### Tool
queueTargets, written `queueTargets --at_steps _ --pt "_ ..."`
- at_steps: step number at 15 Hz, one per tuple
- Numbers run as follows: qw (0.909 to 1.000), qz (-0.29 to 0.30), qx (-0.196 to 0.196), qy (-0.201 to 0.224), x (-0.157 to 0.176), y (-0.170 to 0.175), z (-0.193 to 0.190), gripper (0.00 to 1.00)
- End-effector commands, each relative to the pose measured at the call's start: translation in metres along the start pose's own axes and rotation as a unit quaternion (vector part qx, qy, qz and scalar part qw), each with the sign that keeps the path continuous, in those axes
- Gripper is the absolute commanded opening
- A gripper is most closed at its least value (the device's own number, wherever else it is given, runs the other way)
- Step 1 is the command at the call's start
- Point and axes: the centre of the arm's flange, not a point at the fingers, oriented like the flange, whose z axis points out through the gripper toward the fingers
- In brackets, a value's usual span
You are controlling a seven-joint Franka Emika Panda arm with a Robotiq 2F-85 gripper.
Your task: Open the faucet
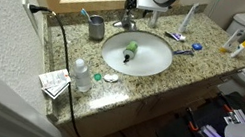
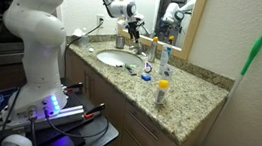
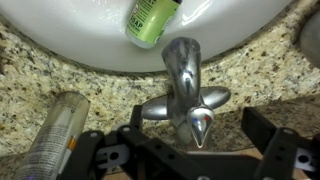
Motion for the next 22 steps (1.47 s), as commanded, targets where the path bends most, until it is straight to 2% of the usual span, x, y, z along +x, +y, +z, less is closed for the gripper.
queueTargets --at_steps 1,2,3,4,5,11,14,17,19,21,22 --pt "1.0 -0.004 -0.002 0.003 0.008 -0.001 0.025 1.0" --pt "1.0 -0.003 -0.004 0.006 0.008 0.0 0.031 1.0" --pt "1.0 -0.001 -0.003 0.007 0.008 -0.001 0.035 0.75" --pt "1.0 -0.002 0.0 0.005 0.008 -0.001 0.036 0.74" --pt "1.0 -0.005 0.002 0.008 0.007 -0.002 0.037 0.68" --pt "0.9996 -0.009 0.023 0.015 -0.002 -0.01 0.01 0.27" --pt "0.9997 -0.005 0.015 0.017 -0.002 -0.007 -0.002 0.05" --pt "0.9996 0.003 0.019 0.022 -0.004 -0.008 -0.008 0.07" --pt "0.9986 0.023 0.041 0.026 -0.003 -0.007 -0.021 0.07" --pt "0.996 0.05 0.067 0.031 -0.003 -0.008 -0.018 0.07" --pt "0.9948 0.062 0.074 0.035 0.0 0.007 -0.047 0.07"
